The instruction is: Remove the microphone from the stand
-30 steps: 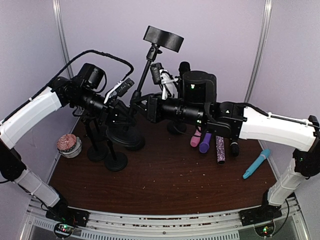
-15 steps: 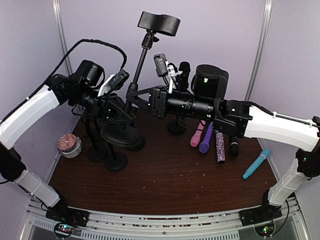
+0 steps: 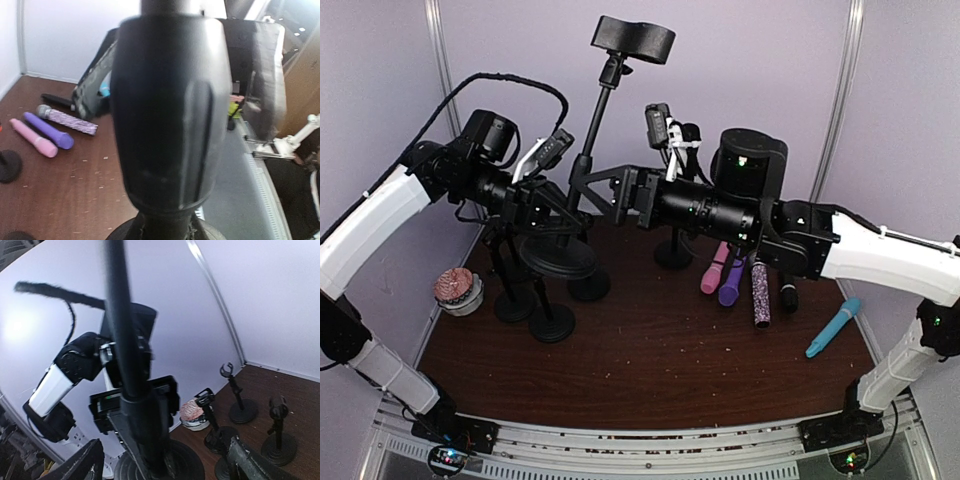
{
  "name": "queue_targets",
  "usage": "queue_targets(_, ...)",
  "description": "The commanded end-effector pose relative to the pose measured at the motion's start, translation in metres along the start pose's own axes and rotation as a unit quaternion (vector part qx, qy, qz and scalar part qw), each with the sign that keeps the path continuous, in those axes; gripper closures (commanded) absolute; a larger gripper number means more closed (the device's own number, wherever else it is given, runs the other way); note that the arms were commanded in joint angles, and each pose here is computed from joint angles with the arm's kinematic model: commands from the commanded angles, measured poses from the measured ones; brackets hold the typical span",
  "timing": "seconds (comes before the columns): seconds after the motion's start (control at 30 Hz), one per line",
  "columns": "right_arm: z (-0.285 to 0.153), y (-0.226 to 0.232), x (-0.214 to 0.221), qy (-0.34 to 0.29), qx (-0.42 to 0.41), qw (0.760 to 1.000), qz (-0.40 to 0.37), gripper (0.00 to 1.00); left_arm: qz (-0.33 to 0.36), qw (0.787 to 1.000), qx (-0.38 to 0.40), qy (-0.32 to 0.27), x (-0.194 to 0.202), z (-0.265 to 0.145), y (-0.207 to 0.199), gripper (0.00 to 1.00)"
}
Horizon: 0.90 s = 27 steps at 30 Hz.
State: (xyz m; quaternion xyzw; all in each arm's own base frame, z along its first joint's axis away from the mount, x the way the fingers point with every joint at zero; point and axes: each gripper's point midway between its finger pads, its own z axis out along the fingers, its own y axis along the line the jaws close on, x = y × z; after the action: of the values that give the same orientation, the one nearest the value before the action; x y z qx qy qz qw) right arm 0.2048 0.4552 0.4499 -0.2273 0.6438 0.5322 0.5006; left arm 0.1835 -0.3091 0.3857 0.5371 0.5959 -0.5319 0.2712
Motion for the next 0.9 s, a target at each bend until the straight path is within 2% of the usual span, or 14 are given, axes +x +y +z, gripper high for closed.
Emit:
queue_targets(0.0, -0.017, -0.042, -0.01, -0.031, 0.141, 0.989, 0.026, 0.16, 0.077, 0.993, -0.085, -0.007, -0.022, -0.015, 0.02, 1.0)
queue_targets(0.1, -0.011, -0.04, -0.012, -0.03, 0.145, 0.989, 0.031, 0.2, 0.082, 0.991, -0.101, 0.001, -0.02, -0.015, 0.027, 1.0)
queue_targets(0.2, -0.001, -0.026, -0.015, -0.03, 0.111, 0.993, 0.025, 0.24, 0.086, 0.99, -0.114, 0.007, -0.017, -0.015, 0.033, 1.0)
queue_targets(0.47, 0.021, -0.013, -0.016, -0.019, 0.08, 0.997, 0.013, 0.31, 0.087, 0.99, -0.112, 0.012, -0.012, -0.013, 0.035, 1.0)
queue_targets(0.8, 0.036, -0.007, -0.01, 0.0, 0.055, 0.998, 0.012, 0.6, 0.085, 0.991, -0.105, 0.013, -0.013, -0.013, 0.033, 1.0)
queue_targets(0.87, 0.036, -0.004, -0.011, 0.003, 0.038, 0.999, 0.013, 0.68, 0.083, 0.992, -0.098, 0.013, -0.013, -0.012, 0.032, 1.0)
